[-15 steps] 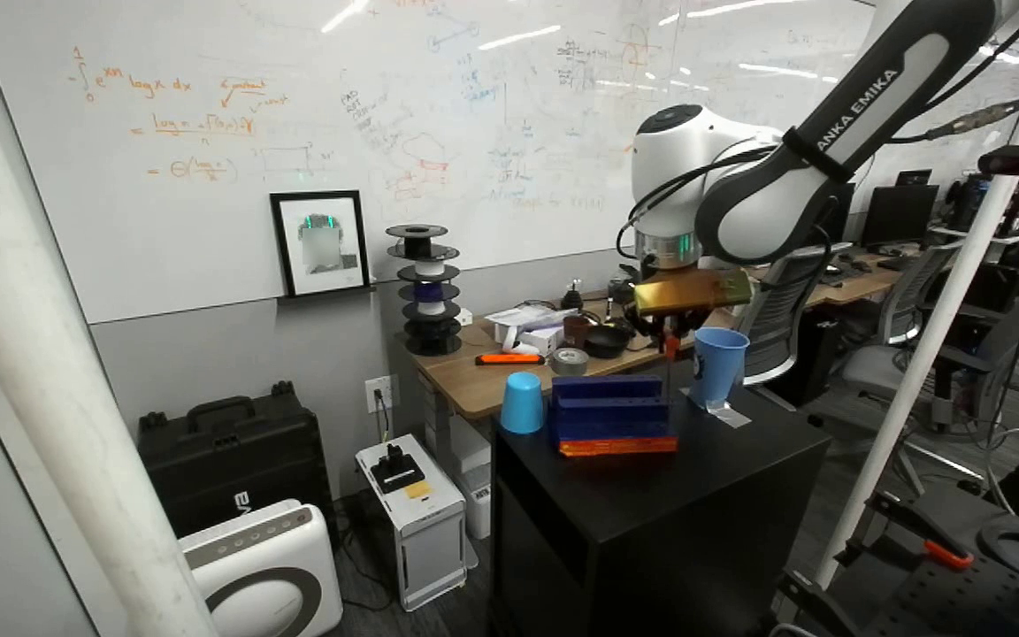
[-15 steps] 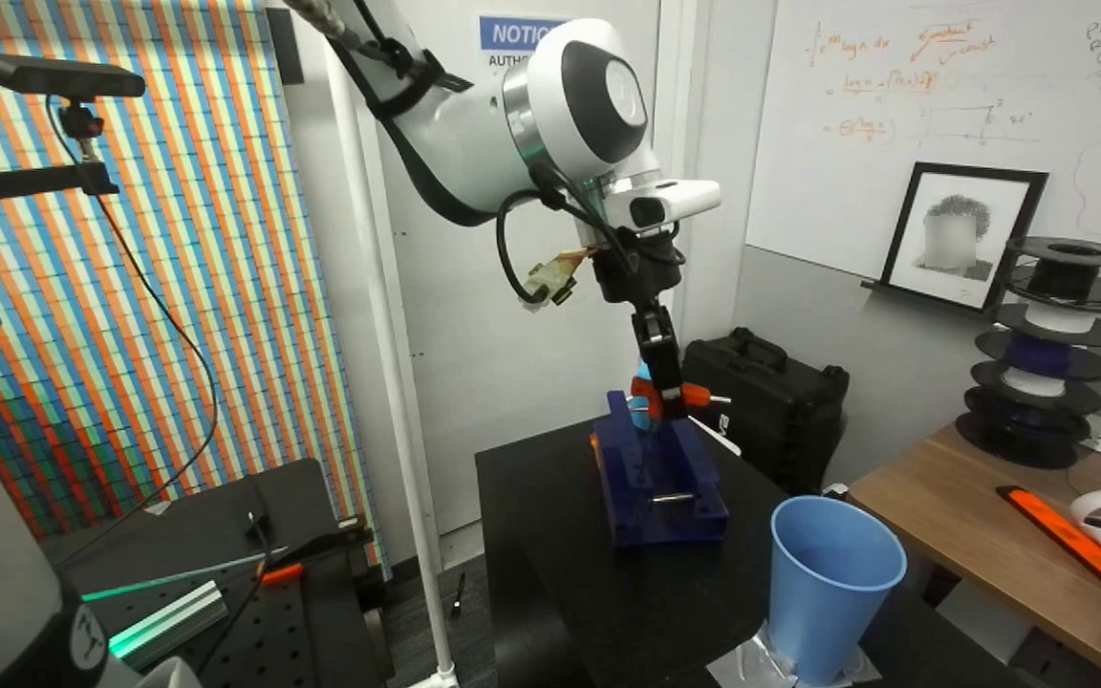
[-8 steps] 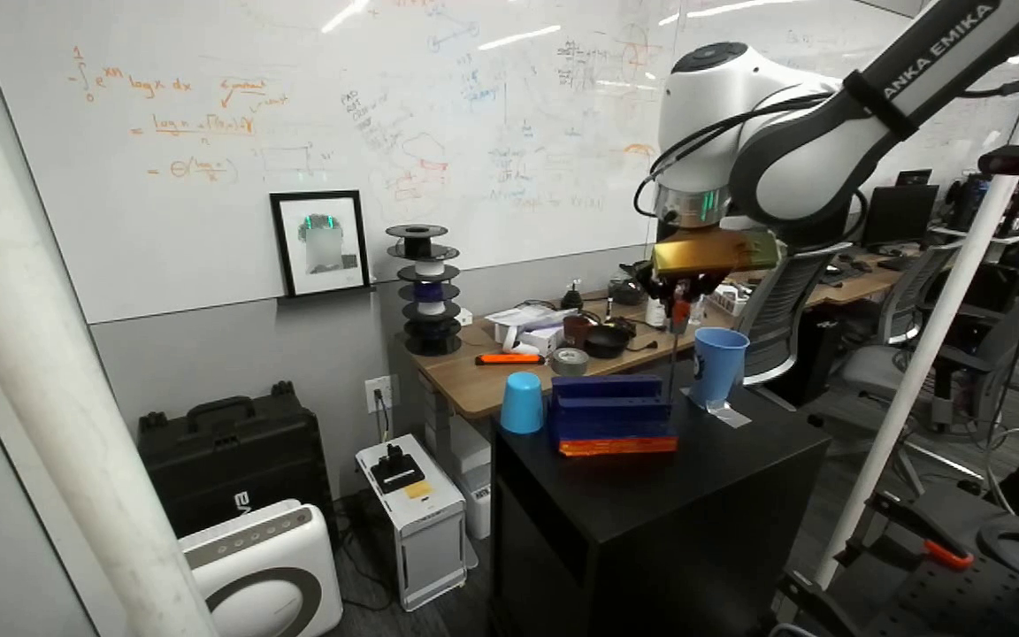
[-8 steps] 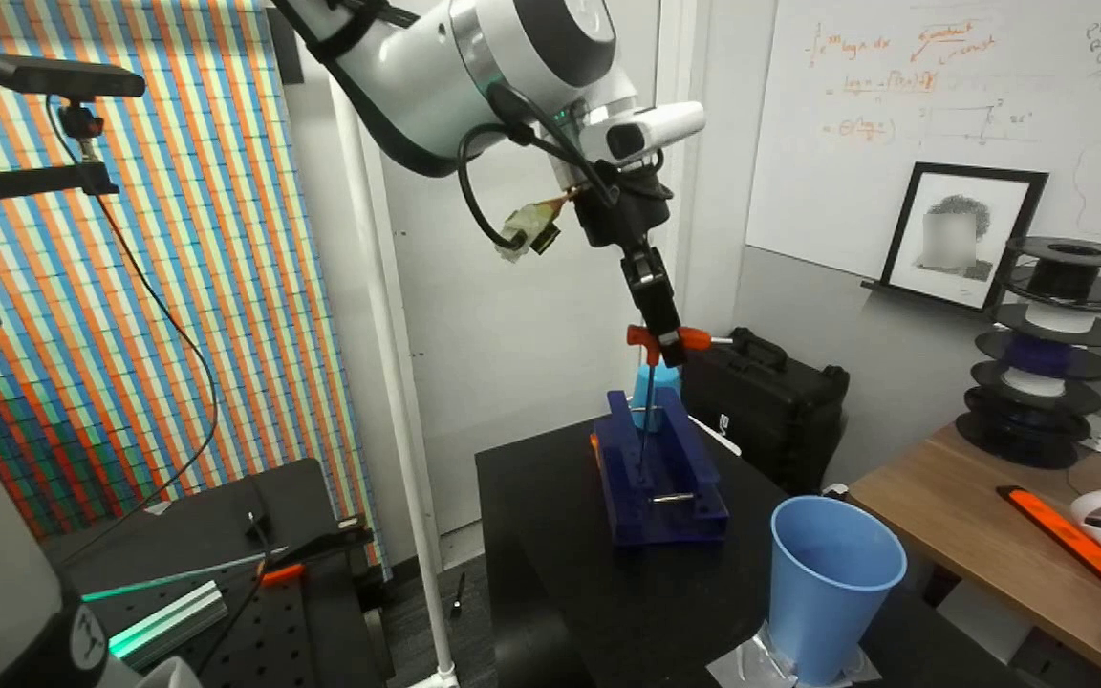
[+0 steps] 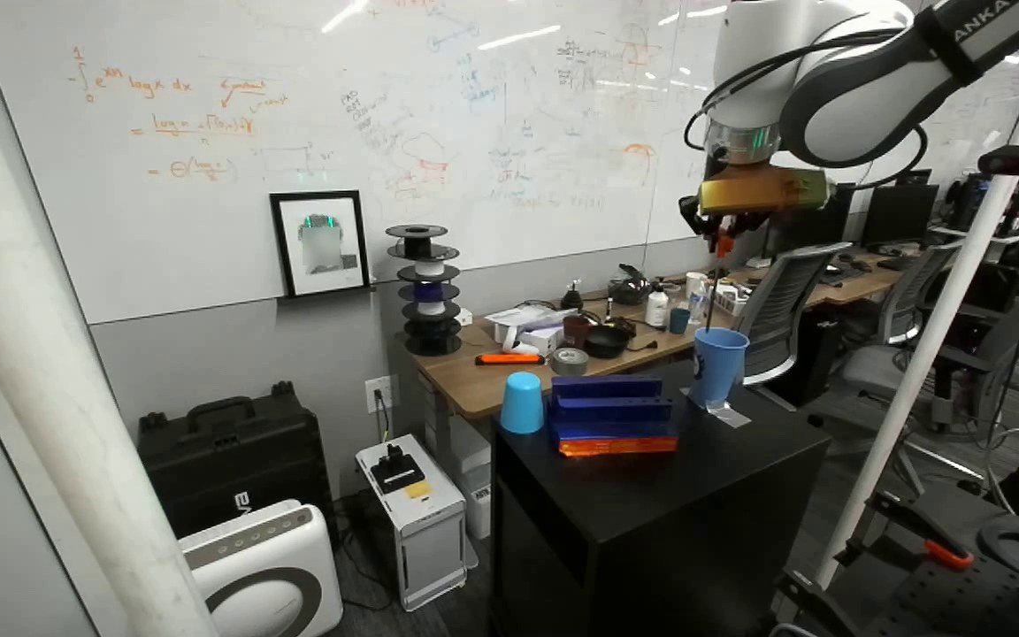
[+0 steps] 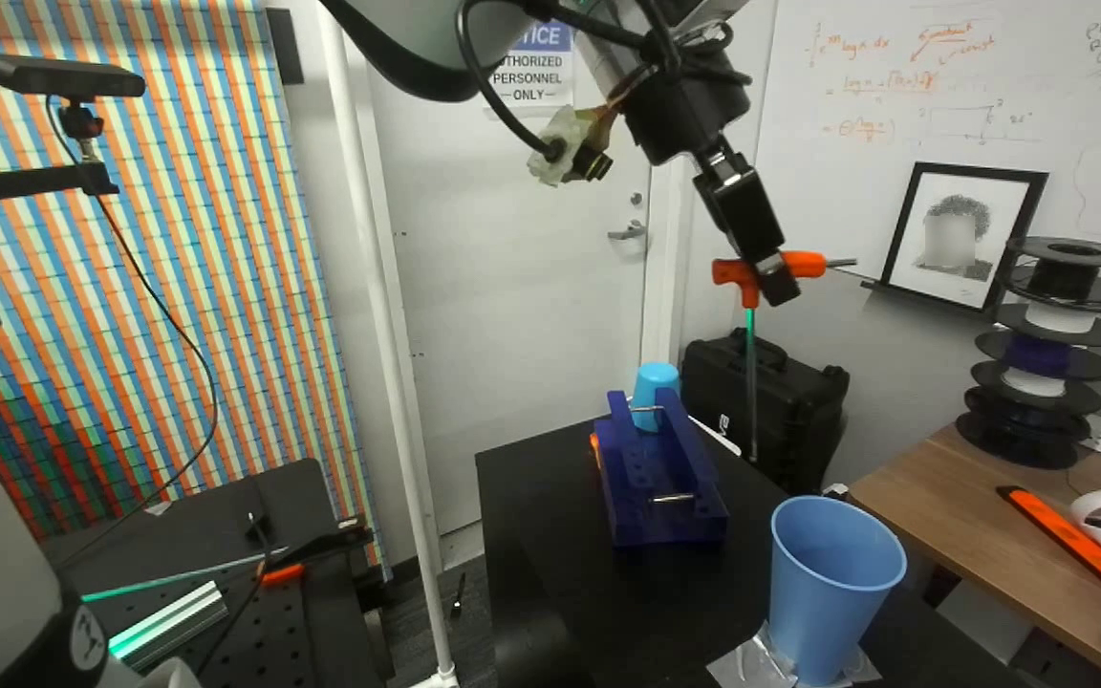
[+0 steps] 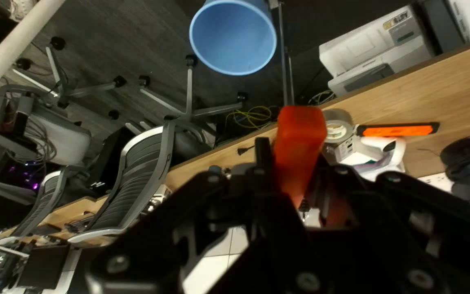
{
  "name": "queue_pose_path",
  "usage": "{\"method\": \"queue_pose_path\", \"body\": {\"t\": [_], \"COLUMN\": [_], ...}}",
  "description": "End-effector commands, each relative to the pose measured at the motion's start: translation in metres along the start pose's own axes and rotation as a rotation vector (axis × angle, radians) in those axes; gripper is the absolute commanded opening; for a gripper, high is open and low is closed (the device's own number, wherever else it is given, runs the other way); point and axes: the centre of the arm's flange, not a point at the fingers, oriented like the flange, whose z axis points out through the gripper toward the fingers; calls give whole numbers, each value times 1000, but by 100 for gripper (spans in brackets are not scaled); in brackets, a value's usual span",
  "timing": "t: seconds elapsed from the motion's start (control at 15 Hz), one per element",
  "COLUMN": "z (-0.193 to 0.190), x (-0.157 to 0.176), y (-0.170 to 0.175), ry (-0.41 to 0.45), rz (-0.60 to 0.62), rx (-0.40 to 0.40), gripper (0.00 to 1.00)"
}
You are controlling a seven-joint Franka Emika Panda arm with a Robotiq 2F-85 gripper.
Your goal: Put the orange objects inside the blue cup on the right
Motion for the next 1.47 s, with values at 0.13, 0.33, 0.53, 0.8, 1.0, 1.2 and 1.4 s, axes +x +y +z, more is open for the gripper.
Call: {"method": "queue_pose_path", "body": {"t": [0.13, 0.33, 0.53, 0.8, 1.0, 1.2, 1.4], "z": [31, 65, 105, 146, 146, 112, 63], "x": [53, 55, 43, 21, 16, 14, 7], "y": [16, 4, -16, -32, -28, -18, -13], "ry": [53, 23, -25, -101, -126, -114, -82], "rz": [29, 15, -14, -62, -62, -81, -158], "rx": [-59, -69, -58, -75, -58, -4, 60], "gripper": [12, 12, 12, 13, 47, 68, 90]}}
